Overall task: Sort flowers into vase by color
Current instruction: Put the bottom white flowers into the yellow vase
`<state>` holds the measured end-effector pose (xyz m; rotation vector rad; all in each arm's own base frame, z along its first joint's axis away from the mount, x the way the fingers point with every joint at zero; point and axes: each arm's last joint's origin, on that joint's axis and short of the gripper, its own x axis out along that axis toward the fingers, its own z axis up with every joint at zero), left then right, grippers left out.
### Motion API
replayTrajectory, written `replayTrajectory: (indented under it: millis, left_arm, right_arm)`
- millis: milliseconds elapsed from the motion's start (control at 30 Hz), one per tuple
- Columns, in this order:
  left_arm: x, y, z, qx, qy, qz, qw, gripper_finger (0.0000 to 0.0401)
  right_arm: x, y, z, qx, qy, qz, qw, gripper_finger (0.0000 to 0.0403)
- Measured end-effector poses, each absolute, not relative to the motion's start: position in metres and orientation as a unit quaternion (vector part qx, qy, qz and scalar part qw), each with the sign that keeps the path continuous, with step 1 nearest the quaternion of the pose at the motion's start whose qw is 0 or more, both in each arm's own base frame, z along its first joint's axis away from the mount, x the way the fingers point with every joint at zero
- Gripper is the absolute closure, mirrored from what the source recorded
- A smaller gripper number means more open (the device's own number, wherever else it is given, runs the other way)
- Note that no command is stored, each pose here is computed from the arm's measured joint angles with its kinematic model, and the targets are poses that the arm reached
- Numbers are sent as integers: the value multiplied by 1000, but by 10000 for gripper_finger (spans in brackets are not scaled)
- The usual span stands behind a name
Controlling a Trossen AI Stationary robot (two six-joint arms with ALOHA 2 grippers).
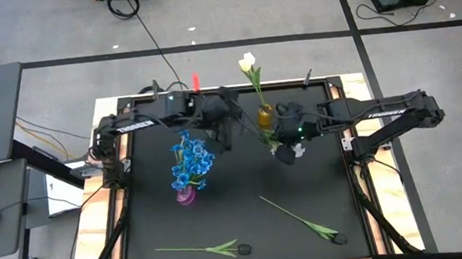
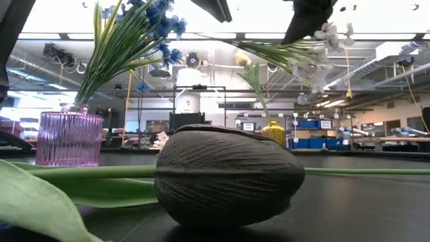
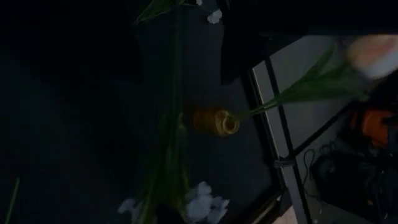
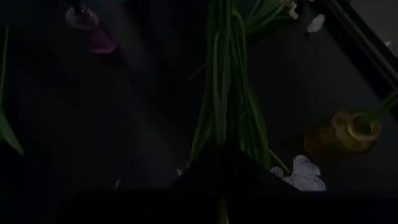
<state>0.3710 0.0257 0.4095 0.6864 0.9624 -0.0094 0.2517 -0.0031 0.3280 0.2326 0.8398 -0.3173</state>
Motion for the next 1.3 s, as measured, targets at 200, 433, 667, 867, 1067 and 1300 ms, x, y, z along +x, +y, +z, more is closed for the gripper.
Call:
replayTrajectory:
  millis: [200, 433, 667, 867, 1067, 1300]
  left_arm:
    - [387, 8, 402, 356, 433, -18, 828, 184]
    - [397, -13, 404, 425, 402, -1, 811, 184]
    - [401, -19, 400, 467, 403, -4, 787, 184]
    - [400, -18, 399, 475, 415, 8, 776, 184]
    - [395, -16, 396, 500, 448, 12, 741, 184]
    - [395, -16, 396, 497, 448, 14, 742, 184]
  right_arm:
    - [257, -9, 334, 123, 370, -159, 907, 391]
    - [260, -11, 338, 141, 343, -164, 914, 391]
    - [267, -9, 345, 157, 302, -124, 932, 392]
    - [268, -8, 347, 162, 295, -105, 936, 392]
    - [268, -8, 348, 158, 294, -100, 937, 392]
    - [268, -8, 353, 152, 269, -95, 946, 392]
